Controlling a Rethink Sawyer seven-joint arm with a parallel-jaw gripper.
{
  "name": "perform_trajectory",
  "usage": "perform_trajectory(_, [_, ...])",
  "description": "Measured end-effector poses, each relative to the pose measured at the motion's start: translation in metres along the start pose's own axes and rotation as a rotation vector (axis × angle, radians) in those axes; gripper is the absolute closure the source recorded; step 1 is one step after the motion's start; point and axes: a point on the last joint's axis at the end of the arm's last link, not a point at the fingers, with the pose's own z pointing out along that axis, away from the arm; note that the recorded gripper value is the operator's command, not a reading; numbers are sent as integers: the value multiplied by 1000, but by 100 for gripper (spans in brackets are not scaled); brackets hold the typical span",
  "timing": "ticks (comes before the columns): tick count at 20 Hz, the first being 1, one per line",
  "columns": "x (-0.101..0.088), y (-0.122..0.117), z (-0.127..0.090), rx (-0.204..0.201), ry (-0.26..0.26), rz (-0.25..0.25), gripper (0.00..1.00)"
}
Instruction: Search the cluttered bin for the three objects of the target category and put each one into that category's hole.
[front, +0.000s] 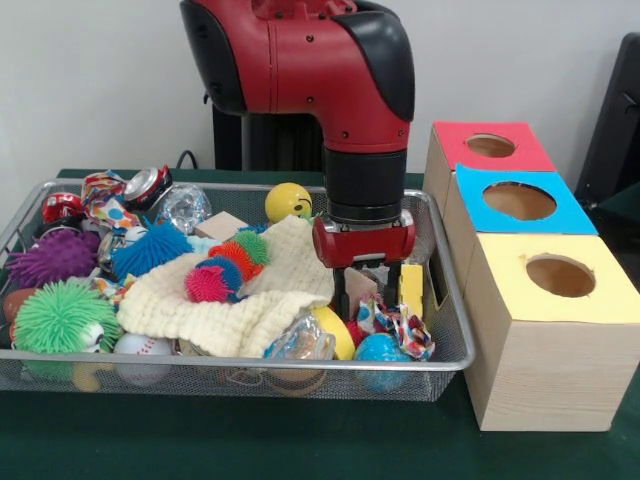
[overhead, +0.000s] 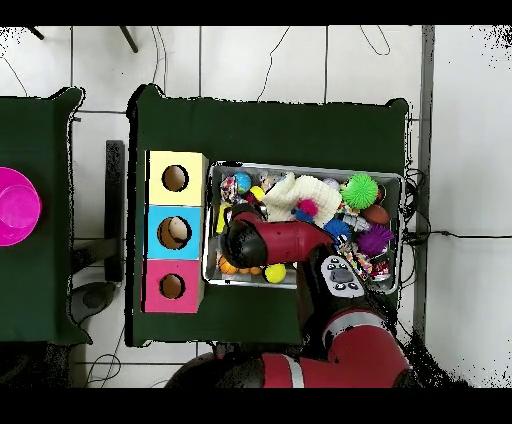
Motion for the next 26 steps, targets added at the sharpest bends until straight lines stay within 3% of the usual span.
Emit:
perform_trajectory(1, [0, 0, 0, -1, 0, 1, 0])
perform_trajectory(2, [0, 0, 0, -4, 0, 4, 100])
perform_trajectory(17, [-3, 4, -1, -31, -10, 20, 100])
perform_trajectory(26, [-23, 13, -32, -46, -13, 31, 100])
